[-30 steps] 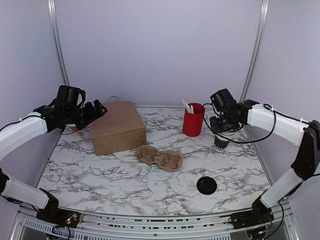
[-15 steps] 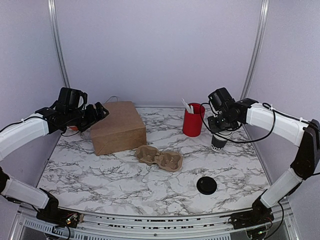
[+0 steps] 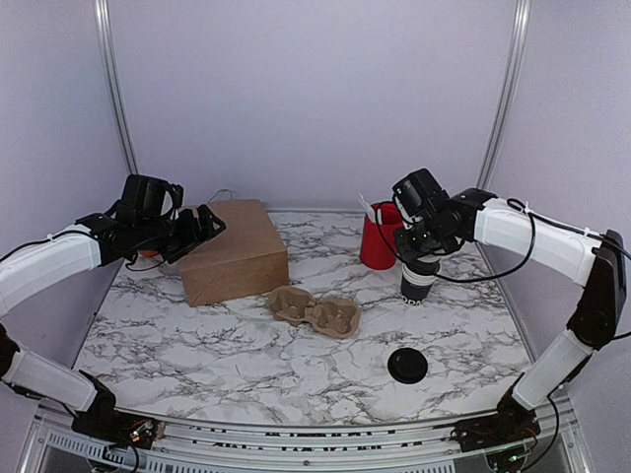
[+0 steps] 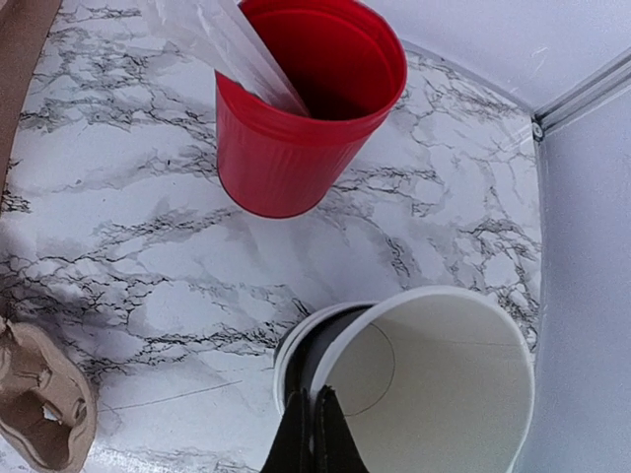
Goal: Pack the takeout coffee
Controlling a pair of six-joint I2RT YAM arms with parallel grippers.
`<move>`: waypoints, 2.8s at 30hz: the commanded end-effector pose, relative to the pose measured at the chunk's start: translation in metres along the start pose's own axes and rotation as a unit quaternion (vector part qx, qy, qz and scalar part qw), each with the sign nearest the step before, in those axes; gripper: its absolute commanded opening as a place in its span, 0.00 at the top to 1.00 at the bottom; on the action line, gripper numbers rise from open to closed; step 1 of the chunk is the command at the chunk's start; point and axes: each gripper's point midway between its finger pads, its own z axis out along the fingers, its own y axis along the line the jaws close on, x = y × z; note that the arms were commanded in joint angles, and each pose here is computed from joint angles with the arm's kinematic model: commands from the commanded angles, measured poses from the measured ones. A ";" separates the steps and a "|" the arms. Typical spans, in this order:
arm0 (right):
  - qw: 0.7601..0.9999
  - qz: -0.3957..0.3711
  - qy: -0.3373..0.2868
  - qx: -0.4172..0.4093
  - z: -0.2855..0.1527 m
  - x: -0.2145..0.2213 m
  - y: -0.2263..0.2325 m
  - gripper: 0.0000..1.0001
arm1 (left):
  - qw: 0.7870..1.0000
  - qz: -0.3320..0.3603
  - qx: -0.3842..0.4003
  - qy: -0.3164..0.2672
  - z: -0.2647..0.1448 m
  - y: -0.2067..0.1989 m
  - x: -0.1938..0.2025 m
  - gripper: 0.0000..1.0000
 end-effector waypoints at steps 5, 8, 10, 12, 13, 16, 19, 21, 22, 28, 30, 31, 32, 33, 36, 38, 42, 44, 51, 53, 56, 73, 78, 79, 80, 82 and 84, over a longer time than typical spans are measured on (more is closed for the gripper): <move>0.999 0.011 -0.046 0.013 -0.040 -0.033 -0.016 1.00 | 1.000 0.005 0.014 -0.001 0.005 -0.007 0.001 0.01; 0.998 0.016 -0.065 0.005 -0.060 -0.044 -0.021 1.00 | 1.000 0.006 0.016 -0.003 0.004 -0.009 -0.002 0.01; 0.997 0.016 -0.073 -0.003 -0.070 -0.049 -0.022 1.00 | 1.000 0.006 0.015 -0.005 0.004 -0.010 -0.004 0.01; 0.997 0.015 -0.081 -0.010 -0.080 -0.054 -0.023 1.00 | 1.000 0.008 0.015 -0.007 0.005 -0.010 -0.005 0.01; 0.996 0.013 -0.084 -0.014 -0.084 -0.056 -0.022 1.00 | 1.000 0.008 0.015 -0.008 0.005 -0.010 -0.006 0.01; 0.995 0.011 -0.096 -0.032 -0.099 -0.062 -0.018 1.00 | 1.000 0.008 0.015 -0.009 0.005 -0.011 -0.007 0.01; 0.992 0.005 -0.106 -0.068 -0.114 -0.066 -0.004 1.00 | 1.000 0.008 0.014 -0.011 0.005 -0.012 -0.009 0.01; 0.989 -0.005 -0.113 -0.097 -0.124 -0.067 0.014 1.00 | 1.000 0.008 0.013 -0.012 0.006 -0.012 -0.010 0.01; 0.987 -0.014 -0.113 -0.112 -0.128 -0.065 0.025 1.00 | 1.000 0.009 0.014 -0.012 0.006 -0.013 -0.010 0.01; 0.972 -0.073 -0.100 -0.200 -0.141 -0.042 0.102 1.00 | 1.000 0.009 0.012 -0.013 0.007 -0.013 -0.012 0.01; 0.967 -0.091 -0.095 -0.218 -0.143 -0.030 0.126 1.00 | 1.000 0.009 0.012 -0.014 0.007 -0.013 -0.012 0.01; 0.964 -0.097 -0.091 -0.231 -0.144 -0.024 0.138 1.00 | 1.000 0.009 0.012 -0.014 0.007 -0.013 -0.012 0.01; 0.960 -0.103 -0.087 -0.244 -0.144 -0.018 0.150 1.00 | 1.000 0.009 0.012 -0.014 0.007 -0.013 -0.012 0.01; 0.957 -0.109 -0.084 -0.256 -0.145 -0.012 0.162 1.00 | 1.000 0.010 0.011 -0.014 0.007 -0.013 -0.012 0.01; 0.946 -0.128 -0.074 -0.290 -0.148 0.009 0.196 1.00 | 1.000 0.009 0.009 -0.016 0.007 -0.012 -0.013 0.01; 0.939 -0.139 -0.065 -0.307 -0.149 0.022 0.217 1.00 | 1.000 0.010 0.008 -0.016 0.007 -0.011 -0.012 0.01; 0.936 -0.156 -0.051 -0.312 -0.142 0.047 0.246 1.00 | 1.000 0.010 0.005 -0.016 0.007 -0.009 -0.011 0.01; 0.941 -0.160 -0.044 -0.294 -0.131 0.056 0.252 1.00 | 1.000 0.010 0.004 -0.015 0.007 -0.009 -0.010 0.01; 0.947 -0.154 -0.040 -0.279 -0.106 0.074 0.274 1.00 | 1.000 0.012 0.000 -0.021 0.005 -0.007 -0.012 0.01; 0.946 -0.151 -0.043 -0.283 -0.104 0.076 0.280 1.00 | 1.000 0.016 -0.002 -0.025 0.003 -0.006 -0.013 0.01; 0.946 -0.150 -0.048 -0.283 -0.103 0.077 0.287 1.00 | 0.999 0.022 -0.007 -0.027 0.002 -0.003 -0.012 0.01; 0.933 -0.162 -0.044 -0.318 -0.132 0.071 0.309 0.48 | 0.999 0.031 -0.016 -0.023 0.002 0.002 -0.009 0.01; 0.935 -0.143 -0.076 -0.315 -0.154 0.046 0.291 0.28 | 0.999 0.034 -0.015 -0.025 0.001 0.002 -0.010 0.01; 0.938 -0.138 -0.082 -0.308 -0.155 0.040 0.285 0.25 | 0.999 0.035 -0.015 -0.026 0.001 0.001 -0.011 0.01; 0.940 -0.132 -0.086 -0.302 -0.156 0.034 0.278 0.22 | 0.999 0.034 -0.015 -0.027 0.000 0.001 -0.011 0.01; 0.944 -0.118 -0.091 -0.293 -0.155 0.026 0.263 0.16 | 0.999 0.036 -0.013 -0.030 -0.001 -0.001 -0.012 0.01; 0.949 -0.100 -0.091 -0.286 -0.152 0.021 0.246 0.11 | 0.999 0.038 -0.010 -0.034 -0.004 -0.002 -0.014 0.01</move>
